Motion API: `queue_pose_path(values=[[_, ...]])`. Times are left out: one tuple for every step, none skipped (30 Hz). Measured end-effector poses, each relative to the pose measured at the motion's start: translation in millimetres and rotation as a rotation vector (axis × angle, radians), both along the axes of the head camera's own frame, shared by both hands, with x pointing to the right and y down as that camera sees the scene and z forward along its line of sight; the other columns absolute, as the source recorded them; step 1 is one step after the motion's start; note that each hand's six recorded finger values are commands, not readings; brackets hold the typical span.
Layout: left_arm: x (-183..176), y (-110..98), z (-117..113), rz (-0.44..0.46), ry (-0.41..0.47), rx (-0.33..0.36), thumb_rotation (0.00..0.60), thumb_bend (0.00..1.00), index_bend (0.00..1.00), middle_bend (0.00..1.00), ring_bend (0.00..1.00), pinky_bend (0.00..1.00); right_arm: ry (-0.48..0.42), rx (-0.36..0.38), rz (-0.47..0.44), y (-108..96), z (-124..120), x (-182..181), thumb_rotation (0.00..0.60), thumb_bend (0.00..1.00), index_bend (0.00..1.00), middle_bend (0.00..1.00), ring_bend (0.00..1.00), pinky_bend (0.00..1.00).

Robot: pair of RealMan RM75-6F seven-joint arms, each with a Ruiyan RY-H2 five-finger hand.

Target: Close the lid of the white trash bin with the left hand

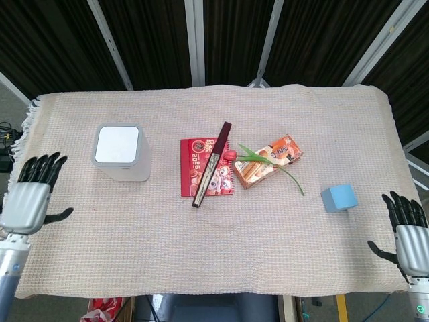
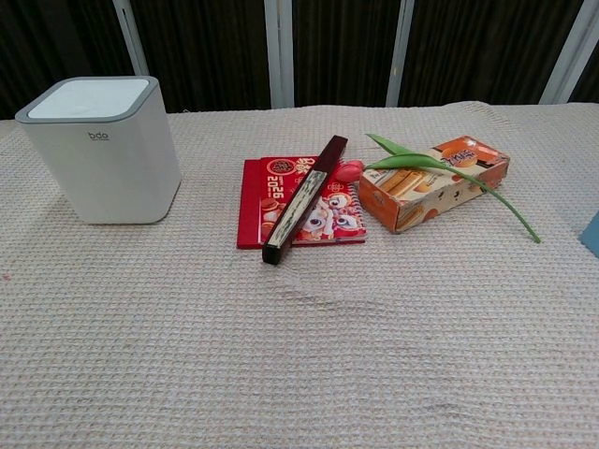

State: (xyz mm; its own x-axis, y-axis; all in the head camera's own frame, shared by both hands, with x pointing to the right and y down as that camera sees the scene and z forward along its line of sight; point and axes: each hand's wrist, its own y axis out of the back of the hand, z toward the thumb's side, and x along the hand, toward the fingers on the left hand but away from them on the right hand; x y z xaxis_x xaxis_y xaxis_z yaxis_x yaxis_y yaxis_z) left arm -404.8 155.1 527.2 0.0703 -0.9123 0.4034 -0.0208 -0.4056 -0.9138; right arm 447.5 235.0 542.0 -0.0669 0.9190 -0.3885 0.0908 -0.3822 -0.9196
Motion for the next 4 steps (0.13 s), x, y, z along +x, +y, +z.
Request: queue_pose_path(values=[[-10, 10, 2, -0.01, -0.007, -0.002, 0.6, 0.13, 0.0, 0.0, 0.0, 0.0, 0.0, 0.001, -0.003, 0, 0, -1, 0.6, 0.19, 0.0, 0.0, 0.0, 0.0], [-19, 19, 4, -0.017, -0.017, -0.005, 0.6, 0.13, 0.0, 0.0, 0.0, 0.0, 0.001, 0.002, -0.007, 0, 0, -2, 0.6, 0.19, 0.0, 0.0, 0.0, 0.0], [-31, 29, 7, -0.023, -0.034, -0.008, 0.6, 0.13, 0.0, 0.0, 0.0, 0.0, 0.002, 0.003, -0.012, 1, 0, -3, 0.6, 0.19, 0.0, 0.0, 0.0, 0.0], [-39, 35, 8, -0.024, -0.047, -0.006, 0.6, 0.13, 0.0, 0.0, 0.0, 0.0, 0.002, 0.005, -0.019, 1, 0, -4, 0.6, 0.19, 0.0, 0.0, 0.0, 0.0]])
